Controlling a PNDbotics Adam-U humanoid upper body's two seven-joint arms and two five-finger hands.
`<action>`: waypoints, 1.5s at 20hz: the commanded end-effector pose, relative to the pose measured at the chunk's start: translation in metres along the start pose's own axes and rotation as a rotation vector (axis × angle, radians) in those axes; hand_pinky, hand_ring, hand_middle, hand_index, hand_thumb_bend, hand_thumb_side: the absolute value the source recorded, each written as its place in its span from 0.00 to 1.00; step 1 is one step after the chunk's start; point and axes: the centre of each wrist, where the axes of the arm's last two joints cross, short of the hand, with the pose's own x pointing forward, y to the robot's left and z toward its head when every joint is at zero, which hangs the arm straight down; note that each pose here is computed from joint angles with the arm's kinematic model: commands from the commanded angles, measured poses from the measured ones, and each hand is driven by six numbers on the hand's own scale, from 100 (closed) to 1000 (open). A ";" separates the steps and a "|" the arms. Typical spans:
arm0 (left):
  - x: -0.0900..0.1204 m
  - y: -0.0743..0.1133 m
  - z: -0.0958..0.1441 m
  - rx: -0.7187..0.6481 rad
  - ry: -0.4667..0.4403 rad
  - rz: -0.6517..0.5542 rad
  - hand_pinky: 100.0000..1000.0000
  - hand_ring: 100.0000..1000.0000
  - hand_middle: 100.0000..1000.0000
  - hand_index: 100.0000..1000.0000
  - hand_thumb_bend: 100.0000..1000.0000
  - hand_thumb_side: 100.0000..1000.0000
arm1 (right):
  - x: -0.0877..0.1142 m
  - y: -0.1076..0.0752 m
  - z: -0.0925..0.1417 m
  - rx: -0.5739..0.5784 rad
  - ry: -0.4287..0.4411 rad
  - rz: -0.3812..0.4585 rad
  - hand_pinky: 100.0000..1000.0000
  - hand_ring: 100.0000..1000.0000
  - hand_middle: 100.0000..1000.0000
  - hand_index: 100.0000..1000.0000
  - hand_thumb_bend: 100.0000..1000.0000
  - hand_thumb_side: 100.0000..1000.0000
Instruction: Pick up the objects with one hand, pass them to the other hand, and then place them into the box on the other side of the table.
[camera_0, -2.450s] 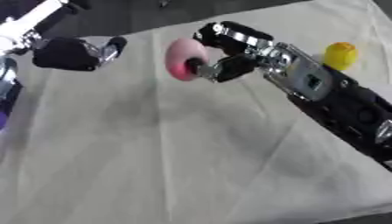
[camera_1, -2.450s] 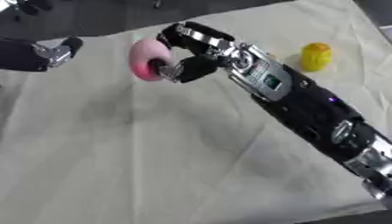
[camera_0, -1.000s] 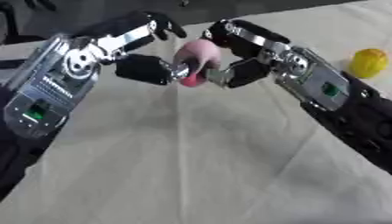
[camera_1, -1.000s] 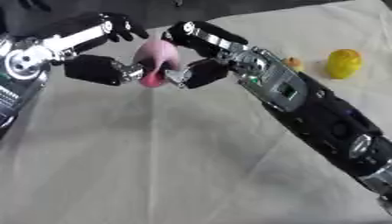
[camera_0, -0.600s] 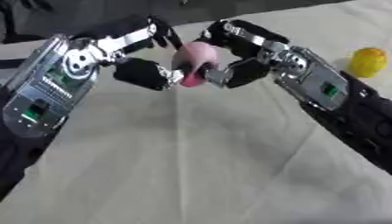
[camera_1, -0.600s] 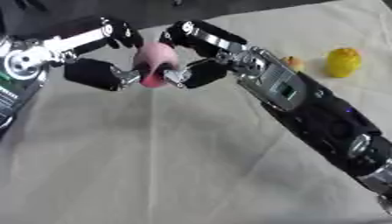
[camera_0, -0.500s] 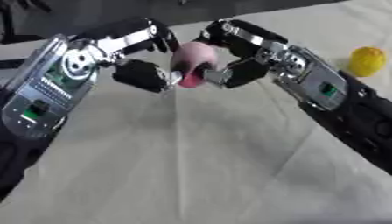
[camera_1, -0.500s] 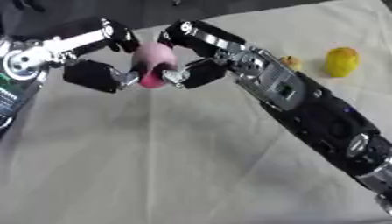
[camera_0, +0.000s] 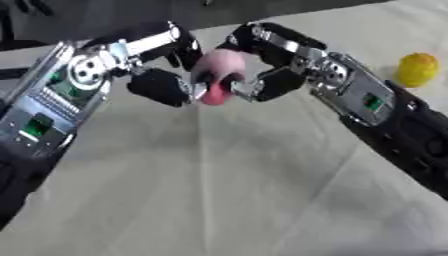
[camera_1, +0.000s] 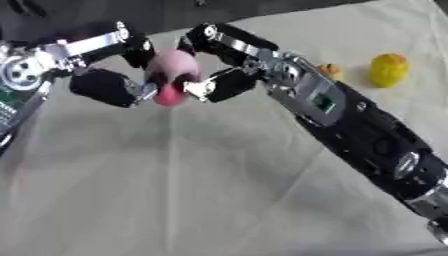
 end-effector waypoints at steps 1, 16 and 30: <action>0.007 0.007 0.003 0.049 -0.025 0.004 0.72 0.61 0.46 0.42 0.00 0.16 | 0.009 -0.005 -0.002 0.007 -0.025 0.034 0.89 0.47 0.31 0.49 0.00 0.00; 0.003 0.007 0.001 0.103 0.041 -0.157 0.68 0.53 0.37 0.36 0.10 0.01 | 0.007 -0.005 -0.001 0.100 -0.110 0.072 0.97 0.77 0.72 0.88 0.00 0.16; -0.017 0.015 0.013 0.086 0.119 -0.212 0.68 0.52 0.36 0.34 0.19 0.00 | -0.002 -0.006 0.005 0.107 -0.054 0.146 0.99 0.83 0.81 0.93 0.00 0.37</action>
